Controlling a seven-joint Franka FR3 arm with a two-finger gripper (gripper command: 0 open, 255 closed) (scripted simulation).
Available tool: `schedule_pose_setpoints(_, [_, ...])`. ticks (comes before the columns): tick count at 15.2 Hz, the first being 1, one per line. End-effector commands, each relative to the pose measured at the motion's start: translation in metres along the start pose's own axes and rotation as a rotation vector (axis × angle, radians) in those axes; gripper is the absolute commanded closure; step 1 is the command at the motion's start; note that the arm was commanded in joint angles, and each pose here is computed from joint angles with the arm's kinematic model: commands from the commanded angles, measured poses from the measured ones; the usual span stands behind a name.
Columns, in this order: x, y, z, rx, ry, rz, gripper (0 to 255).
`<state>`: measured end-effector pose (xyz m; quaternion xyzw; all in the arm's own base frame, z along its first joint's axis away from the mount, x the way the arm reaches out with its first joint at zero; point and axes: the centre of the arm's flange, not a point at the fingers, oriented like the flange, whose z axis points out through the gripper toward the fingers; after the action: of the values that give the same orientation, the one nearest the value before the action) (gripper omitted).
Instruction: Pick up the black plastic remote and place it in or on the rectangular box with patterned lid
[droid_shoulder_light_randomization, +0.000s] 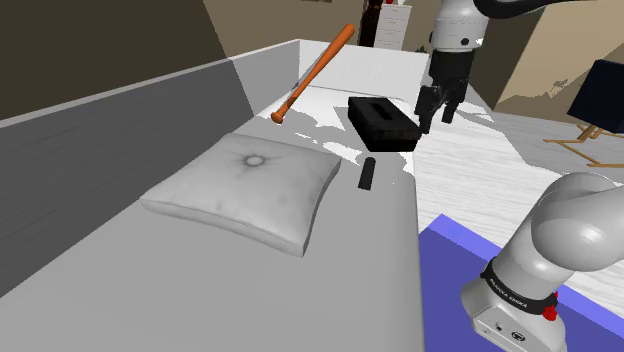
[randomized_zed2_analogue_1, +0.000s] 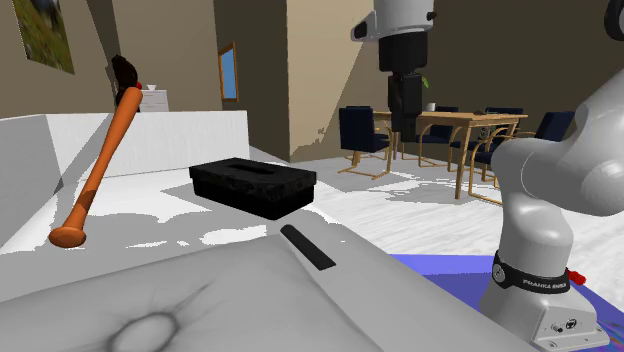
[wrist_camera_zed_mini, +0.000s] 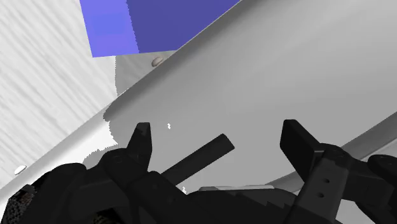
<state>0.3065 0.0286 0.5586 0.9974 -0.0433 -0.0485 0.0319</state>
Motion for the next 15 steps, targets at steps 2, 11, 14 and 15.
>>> schedule_pose_setpoints(2, [0.006, -0.003, 0.010, -0.001, 0.011, 0.043, 0])
schedule_pose_setpoints(11, [0.073, -0.020, 0.096, -0.014, 0.114, 0.435, 0])
schedule_pose_setpoints(14, [0.098, -0.020, 0.123, -0.018, 0.148, 0.565, 0])
schedule_pose_setpoints(15, [0.107, -0.019, 0.132, -0.019, 0.160, 0.609, 0])
